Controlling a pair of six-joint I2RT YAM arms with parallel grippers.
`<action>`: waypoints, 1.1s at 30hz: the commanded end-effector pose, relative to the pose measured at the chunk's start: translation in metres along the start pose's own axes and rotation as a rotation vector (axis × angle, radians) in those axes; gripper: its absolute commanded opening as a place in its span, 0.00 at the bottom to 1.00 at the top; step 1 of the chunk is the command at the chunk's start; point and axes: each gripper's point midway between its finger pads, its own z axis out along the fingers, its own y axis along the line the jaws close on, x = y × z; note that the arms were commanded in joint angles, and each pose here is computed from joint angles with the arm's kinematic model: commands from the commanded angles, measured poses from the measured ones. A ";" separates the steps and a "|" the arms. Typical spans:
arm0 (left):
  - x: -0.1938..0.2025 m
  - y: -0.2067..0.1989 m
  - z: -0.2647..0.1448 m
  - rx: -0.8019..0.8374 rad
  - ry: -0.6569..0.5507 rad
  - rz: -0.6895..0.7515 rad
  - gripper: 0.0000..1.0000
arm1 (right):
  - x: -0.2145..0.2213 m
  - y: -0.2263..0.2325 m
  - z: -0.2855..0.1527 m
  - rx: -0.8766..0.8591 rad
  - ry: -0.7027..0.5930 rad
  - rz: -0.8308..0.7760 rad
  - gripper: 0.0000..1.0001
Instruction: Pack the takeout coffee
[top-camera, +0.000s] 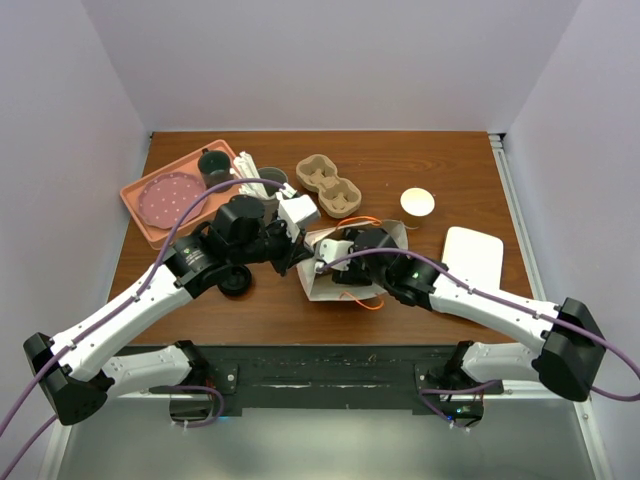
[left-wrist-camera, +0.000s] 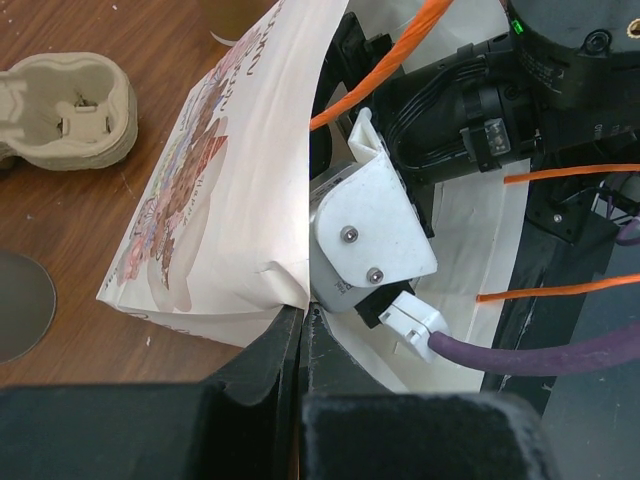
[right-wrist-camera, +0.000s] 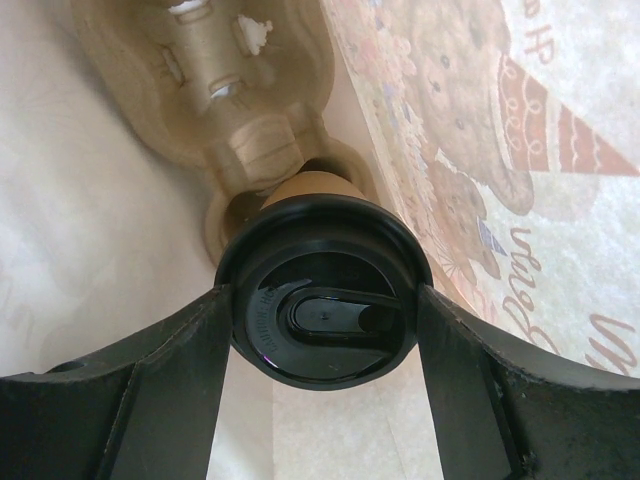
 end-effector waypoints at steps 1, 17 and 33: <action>-0.020 -0.010 -0.008 0.039 -0.059 0.024 0.00 | 0.000 -0.006 0.006 0.044 0.000 0.053 0.49; -0.022 -0.008 -0.006 0.028 -0.064 0.007 0.00 | -0.006 -0.027 -0.001 0.096 -0.009 0.066 0.77; -0.029 -0.005 -0.003 0.010 -0.066 -0.030 0.00 | -0.011 -0.049 -0.016 0.153 -0.006 0.076 0.79</action>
